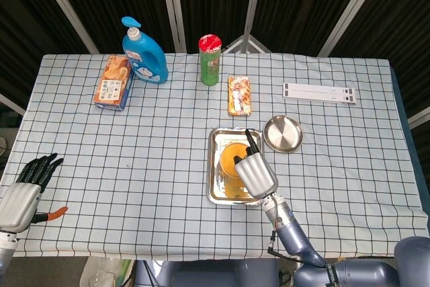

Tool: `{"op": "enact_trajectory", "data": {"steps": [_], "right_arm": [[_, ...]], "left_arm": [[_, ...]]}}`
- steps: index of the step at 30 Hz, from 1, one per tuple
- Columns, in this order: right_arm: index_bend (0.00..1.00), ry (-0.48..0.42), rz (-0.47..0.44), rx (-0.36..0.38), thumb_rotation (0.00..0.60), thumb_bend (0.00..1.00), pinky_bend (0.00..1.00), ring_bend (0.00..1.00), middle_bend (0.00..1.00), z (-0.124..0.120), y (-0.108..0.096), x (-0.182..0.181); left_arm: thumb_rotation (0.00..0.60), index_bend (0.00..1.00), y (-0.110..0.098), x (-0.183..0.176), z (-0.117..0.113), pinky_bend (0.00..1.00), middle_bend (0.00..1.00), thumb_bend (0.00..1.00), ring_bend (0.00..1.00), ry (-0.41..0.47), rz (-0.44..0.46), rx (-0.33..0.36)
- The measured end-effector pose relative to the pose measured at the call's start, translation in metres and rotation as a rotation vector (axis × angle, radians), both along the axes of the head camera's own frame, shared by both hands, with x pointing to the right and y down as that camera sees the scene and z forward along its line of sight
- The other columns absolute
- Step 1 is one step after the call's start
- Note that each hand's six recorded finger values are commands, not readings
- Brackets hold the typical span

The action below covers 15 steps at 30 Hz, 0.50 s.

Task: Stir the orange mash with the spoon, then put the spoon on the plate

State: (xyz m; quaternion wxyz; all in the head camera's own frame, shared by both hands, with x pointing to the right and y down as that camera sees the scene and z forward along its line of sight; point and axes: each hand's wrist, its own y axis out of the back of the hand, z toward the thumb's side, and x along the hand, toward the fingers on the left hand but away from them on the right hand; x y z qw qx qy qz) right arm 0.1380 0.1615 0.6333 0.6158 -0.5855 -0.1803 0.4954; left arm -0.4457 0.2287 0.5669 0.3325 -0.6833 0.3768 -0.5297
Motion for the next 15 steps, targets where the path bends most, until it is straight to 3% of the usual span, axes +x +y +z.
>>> {"op": "enact_trajectory", "data": {"steps": [7, 15], "right_arm": [[0.86, -0.005, -0.003, 0.0, 0.6, 0.77, 0.0, 0.47, 0.76, -0.008, 0.003, 0.002], [0.86, -0.034, 0.008, 0.057, 0.6, 0.77, 0.0, 0.47, 0.76, -0.012, -0.012, 0.007]], "left_arm": [[0.6, 0.0, 0.0, 0.0, 0.0, 0.0, 0.0, 0.0, 0.0, 0.0, 0.001, 0.002], [0.6, 0.0, 0.0, 0.0, -0.001, 0.0, 0.0, 0.0, 0.0, 0.001, 0.0, 0.008]]}}
